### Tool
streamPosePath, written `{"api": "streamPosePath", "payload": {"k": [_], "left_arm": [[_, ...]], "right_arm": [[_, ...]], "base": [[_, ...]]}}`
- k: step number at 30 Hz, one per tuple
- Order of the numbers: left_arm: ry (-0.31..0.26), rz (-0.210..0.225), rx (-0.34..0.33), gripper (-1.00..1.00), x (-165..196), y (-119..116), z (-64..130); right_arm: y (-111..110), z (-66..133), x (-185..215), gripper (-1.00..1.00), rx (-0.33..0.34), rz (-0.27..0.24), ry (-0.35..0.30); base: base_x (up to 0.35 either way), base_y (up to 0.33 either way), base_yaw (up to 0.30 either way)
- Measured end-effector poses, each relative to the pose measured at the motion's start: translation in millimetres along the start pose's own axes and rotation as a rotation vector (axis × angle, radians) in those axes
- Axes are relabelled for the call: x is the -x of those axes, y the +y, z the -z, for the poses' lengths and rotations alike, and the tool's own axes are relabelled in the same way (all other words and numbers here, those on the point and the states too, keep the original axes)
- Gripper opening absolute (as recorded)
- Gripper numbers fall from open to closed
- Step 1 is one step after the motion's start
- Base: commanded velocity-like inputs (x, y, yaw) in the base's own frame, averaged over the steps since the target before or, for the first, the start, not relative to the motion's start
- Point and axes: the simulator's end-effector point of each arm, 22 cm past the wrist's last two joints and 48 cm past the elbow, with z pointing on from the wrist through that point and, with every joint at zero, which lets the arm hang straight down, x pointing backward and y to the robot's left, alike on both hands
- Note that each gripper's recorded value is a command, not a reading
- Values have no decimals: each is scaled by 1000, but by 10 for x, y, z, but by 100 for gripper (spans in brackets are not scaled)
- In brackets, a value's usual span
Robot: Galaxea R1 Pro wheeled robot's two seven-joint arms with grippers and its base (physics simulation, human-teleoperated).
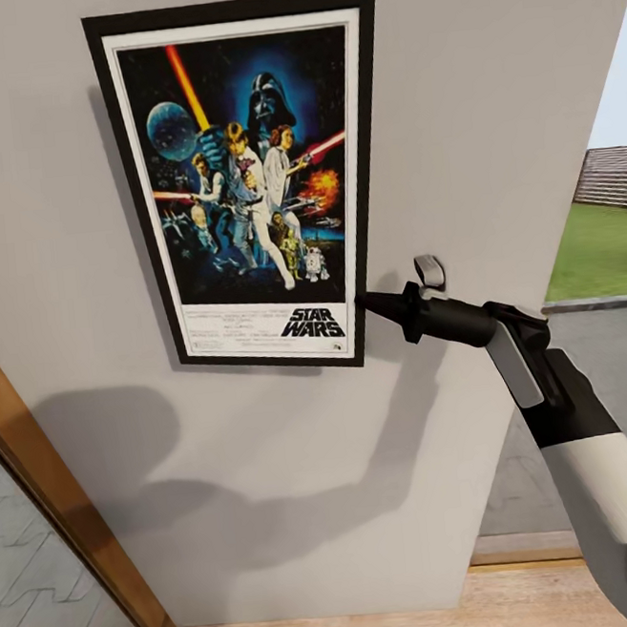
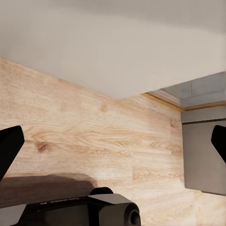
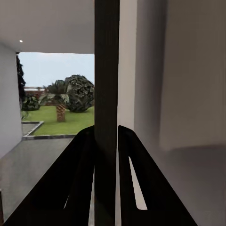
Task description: Pick up the poster from the kitchen countertop and hang it on one of the wall nails in the kitchen.
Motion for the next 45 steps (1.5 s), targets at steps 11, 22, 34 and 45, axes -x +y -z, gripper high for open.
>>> {"api": "streamPosePath", "payload": {"k": [11,22,34,45], "left_arm": [[0,0,0,100,-2,1,1],[0,0,0,100,-1,0,1],[0,0,0,100,-2,1,2],[-1,0,1,100,3,5,5]], "right_arm": [[-2,1,-3,-100,-1,-2,0],[0,-3,-8,-100,1,-3,1],[2,-6,-8,-100,1,-3,1],[2,-6,-9,-100,2,-3,1]], "base": [[0,0,0],[0,71,0],[0,92,0],[0,10,0]]}}
